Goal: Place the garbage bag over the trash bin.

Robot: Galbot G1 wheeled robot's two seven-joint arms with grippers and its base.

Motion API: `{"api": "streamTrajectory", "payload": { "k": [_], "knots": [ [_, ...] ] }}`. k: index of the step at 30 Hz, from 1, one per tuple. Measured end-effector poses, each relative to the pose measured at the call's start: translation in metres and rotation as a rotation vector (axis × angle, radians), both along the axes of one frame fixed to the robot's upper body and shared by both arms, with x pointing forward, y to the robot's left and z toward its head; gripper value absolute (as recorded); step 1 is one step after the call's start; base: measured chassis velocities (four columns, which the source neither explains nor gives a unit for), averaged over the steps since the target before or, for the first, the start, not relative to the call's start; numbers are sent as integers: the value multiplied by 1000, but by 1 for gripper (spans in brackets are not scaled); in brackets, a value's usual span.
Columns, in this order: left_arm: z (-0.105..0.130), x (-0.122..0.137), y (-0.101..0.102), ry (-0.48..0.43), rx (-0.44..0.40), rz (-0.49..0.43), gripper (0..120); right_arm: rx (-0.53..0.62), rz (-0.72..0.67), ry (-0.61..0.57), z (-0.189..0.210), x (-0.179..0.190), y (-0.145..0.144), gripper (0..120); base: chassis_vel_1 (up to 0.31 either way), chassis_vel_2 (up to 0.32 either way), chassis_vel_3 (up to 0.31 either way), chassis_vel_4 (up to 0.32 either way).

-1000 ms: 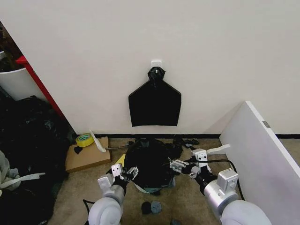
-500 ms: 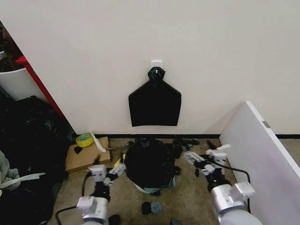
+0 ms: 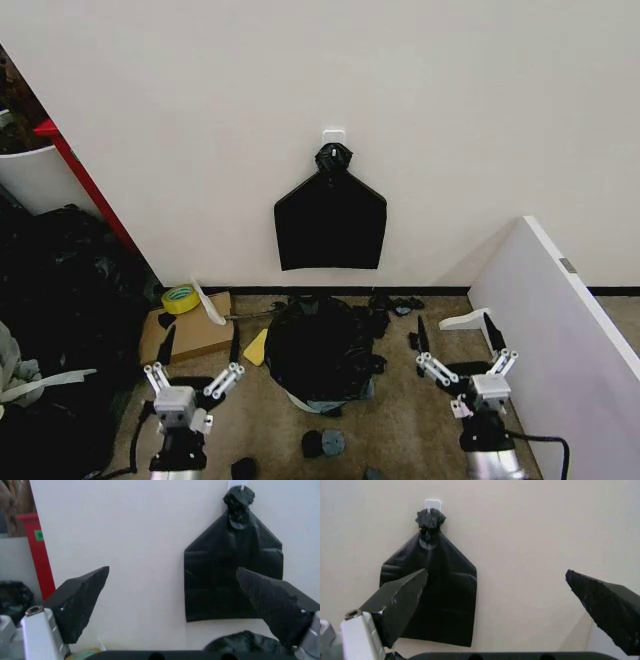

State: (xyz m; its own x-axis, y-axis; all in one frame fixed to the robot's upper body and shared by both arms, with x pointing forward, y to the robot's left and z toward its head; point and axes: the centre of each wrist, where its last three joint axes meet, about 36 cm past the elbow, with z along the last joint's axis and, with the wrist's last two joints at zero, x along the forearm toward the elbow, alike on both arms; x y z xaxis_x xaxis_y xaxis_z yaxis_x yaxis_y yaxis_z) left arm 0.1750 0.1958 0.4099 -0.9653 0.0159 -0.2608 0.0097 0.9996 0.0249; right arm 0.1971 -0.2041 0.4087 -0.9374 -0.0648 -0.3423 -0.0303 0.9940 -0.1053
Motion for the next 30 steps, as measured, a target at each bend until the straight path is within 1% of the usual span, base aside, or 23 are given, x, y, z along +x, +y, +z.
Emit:
{"api": "streamTrajectory", "payload": {
  "k": [6,11,17,26,30],
  "knots": [
    [0,-7,-6,1,-8,-2,100,16,-32,14,6,-5,6,100,0,0,0,0],
    [2,-8,-6,-6,-8,-3,100,19,-42,19,6,-5,6,100,0,0,0,0],
    [-6,-6,-8,9,-8,-11,100,19,-42,21,6,-4,6,100,0,0,0,0],
    [-11,-4,-8,18,-7,-13,100,20,-42,21,7,-4,6,100,0,0,0,0],
    [-12,-5,-14,24,-14,-30,100,21,-42,22,7,-4,6,100,0,0,0,0]
  ]
}}
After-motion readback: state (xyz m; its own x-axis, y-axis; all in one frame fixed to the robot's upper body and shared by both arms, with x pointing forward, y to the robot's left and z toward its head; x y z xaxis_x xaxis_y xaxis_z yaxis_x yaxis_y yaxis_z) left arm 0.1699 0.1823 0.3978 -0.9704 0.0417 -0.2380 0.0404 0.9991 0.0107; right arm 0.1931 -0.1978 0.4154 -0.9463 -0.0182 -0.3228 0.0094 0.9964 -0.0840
